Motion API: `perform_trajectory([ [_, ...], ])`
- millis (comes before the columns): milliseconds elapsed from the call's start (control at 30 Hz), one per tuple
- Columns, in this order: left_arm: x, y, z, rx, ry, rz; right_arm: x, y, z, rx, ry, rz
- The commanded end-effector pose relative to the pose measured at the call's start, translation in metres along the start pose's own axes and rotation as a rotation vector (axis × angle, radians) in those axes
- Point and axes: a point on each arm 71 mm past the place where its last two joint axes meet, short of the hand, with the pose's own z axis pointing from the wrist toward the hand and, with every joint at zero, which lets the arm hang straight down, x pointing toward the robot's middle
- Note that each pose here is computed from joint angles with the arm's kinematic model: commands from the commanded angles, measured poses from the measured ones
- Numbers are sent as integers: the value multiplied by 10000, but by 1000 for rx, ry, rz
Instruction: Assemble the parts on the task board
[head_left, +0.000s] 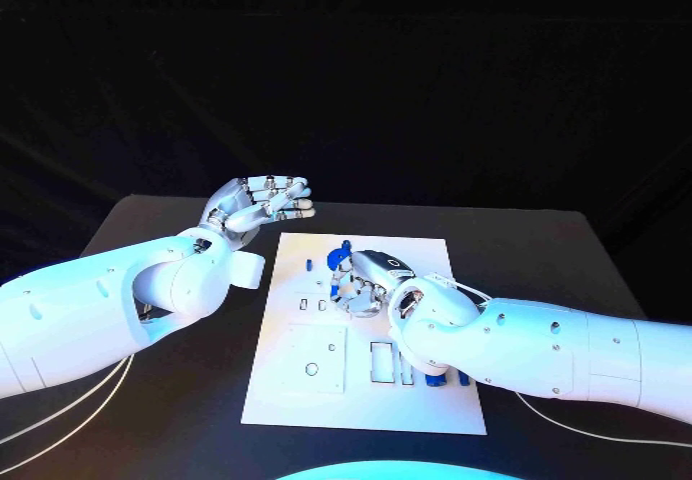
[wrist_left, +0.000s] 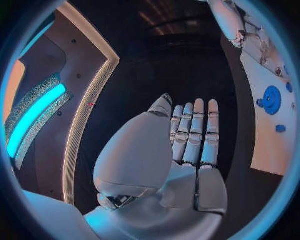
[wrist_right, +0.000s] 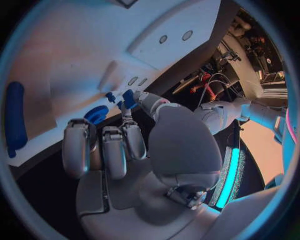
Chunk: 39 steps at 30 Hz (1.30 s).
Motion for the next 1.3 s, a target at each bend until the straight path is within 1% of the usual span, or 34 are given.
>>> perform_trajectory([
  [33, 25, -5, 6, 3, 19, -8, 33, 18, 0, -23, -1, -53],
  [167, 27, -4, 9, 4, 19, -8, 79, 25, -4, -24, 7, -54],
  [933, 31, 2, 18, 4, 20, -9, 222, 39, -25, -24, 46, -56],
  [1300, 24, 2, 16, 2, 20, -9, 239, 24, -35, -20, 48, -55],
])
